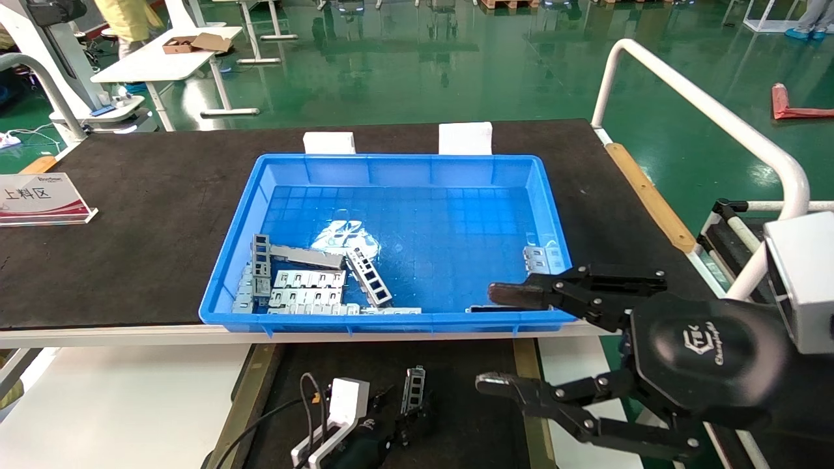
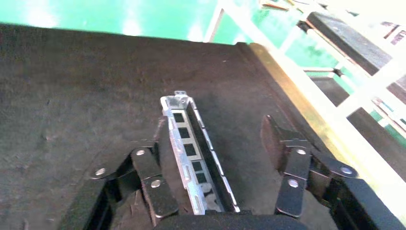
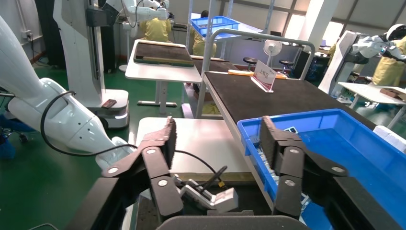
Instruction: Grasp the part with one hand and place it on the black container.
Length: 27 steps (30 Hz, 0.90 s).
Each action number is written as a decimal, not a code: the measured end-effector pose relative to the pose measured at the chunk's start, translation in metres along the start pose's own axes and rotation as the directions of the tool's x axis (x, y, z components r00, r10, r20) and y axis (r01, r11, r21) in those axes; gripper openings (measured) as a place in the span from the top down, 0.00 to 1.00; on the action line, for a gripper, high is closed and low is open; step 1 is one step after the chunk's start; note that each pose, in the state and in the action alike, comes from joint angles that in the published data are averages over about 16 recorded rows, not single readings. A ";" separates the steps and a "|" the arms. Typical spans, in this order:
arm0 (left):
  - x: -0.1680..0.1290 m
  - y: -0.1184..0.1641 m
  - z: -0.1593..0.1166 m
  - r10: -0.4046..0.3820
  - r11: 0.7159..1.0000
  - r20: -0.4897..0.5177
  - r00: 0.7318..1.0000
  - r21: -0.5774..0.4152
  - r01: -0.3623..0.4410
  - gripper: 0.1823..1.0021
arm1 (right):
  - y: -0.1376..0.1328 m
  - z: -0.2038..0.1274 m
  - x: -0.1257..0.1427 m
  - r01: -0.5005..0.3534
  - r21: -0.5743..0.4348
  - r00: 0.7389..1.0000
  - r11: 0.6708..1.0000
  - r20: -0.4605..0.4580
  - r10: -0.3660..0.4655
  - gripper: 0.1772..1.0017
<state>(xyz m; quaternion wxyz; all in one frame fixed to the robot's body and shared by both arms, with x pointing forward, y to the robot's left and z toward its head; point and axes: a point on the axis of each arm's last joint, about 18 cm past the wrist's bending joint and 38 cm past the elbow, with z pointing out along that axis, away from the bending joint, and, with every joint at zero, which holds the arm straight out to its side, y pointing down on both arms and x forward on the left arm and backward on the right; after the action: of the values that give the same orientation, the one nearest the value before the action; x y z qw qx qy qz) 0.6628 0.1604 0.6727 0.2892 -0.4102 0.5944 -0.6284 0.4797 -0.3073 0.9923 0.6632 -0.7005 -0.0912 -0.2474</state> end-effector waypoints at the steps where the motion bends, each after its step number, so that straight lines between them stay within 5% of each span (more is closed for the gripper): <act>1: -0.001 -0.001 -0.004 0.011 1.000 -0.012 1.000 0.002 -0.011 0.44 | 0.000 0.000 0.000 0.000 0.000 1.000 1.000 0.000 0.000 0.55; 16: -0.004 -0.037 -0.077 0.143 0.990 -0.211 0.967 0.014 -0.143 0.10 | 0.000 0.000 0.000 0.000 0.000 1.000 1.000 0.000 0.000 0.17; 27: -0.008 -0.070 -0.117 0.184 0.983 -0.249 0.951 0.018 -0.185 0.01 | 0.000 0.000 0.000 0.000 0.000 1.000 1.000 0.000 0.000 0.03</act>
<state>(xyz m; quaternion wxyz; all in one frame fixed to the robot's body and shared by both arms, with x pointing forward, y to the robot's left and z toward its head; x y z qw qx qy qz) 0.5750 0.2353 0.7453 0.2682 -0.2713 0.6636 -0.6435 0.4797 -0.3073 0.9923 0.6632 -0.7005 -0.0912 -0.2474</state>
